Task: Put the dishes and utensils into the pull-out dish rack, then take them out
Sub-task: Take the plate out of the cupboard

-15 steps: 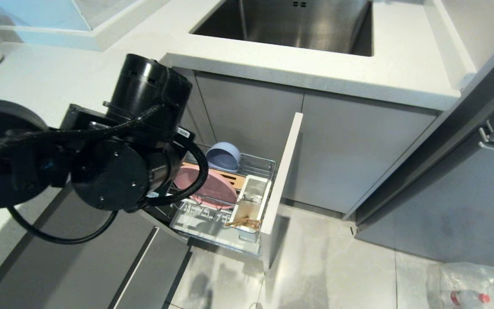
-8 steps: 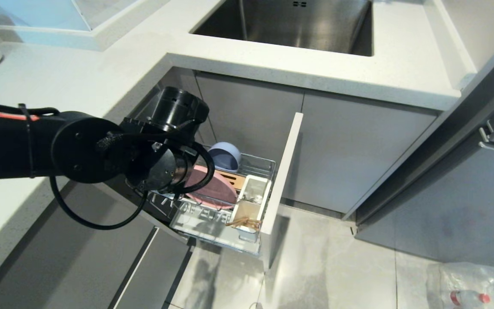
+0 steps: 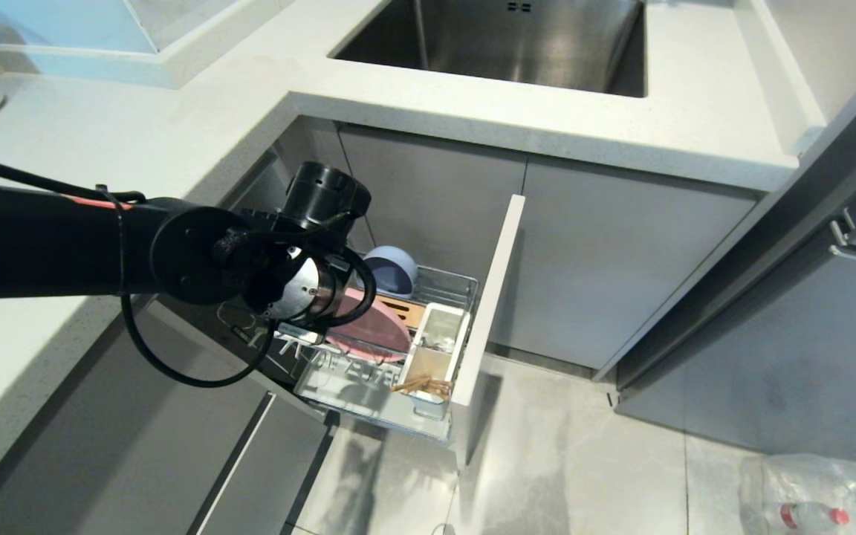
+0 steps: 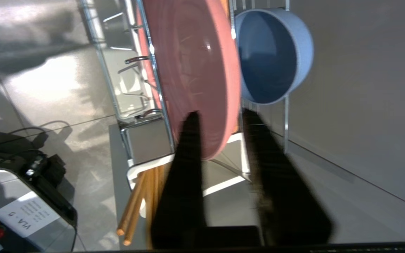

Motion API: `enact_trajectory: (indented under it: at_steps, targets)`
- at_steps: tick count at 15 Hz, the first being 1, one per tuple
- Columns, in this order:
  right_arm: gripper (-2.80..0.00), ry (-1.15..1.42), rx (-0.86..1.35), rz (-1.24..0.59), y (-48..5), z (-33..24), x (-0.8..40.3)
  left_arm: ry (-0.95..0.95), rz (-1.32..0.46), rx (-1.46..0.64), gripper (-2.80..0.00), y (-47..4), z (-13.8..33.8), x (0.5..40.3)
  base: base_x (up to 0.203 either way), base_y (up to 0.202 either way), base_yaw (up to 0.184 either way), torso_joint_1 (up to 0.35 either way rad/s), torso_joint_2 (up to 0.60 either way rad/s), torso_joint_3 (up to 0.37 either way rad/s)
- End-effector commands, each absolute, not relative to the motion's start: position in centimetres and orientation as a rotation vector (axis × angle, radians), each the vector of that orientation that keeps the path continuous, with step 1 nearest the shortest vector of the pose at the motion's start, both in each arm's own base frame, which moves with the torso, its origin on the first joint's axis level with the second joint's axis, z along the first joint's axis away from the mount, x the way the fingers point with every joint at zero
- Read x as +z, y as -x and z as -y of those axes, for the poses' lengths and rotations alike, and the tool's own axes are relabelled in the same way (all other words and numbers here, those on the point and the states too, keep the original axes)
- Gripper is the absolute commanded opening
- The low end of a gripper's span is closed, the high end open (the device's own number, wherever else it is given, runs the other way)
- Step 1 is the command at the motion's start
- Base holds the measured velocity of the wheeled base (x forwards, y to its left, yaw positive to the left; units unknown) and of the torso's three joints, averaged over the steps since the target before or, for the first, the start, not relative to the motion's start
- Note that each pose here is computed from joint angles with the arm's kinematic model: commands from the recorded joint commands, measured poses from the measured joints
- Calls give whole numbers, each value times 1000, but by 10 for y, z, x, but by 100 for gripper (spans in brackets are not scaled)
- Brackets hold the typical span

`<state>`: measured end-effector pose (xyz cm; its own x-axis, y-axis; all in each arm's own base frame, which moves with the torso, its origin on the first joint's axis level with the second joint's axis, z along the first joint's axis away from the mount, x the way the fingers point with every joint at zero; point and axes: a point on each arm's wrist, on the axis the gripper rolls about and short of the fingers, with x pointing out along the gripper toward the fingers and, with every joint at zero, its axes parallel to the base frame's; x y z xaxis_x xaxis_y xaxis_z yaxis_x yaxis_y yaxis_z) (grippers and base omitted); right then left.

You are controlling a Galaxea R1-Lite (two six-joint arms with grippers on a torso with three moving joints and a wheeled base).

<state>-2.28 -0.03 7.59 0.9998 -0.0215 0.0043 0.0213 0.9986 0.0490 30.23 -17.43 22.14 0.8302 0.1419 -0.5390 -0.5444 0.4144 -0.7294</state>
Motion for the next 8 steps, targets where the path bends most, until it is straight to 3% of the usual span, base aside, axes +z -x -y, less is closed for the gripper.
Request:
enact_trajectory:
  at_steps: [1,8]
  targets:
    - [-280,-50,-21,4,23,0,76,1065,-433,456,0,-304,175,219,0,0,0,0,0,0]
    - [-280,-49,-21,4,23,0,76,1064,-566,498,0,-310,170,200,0,0,0,0,0,0]
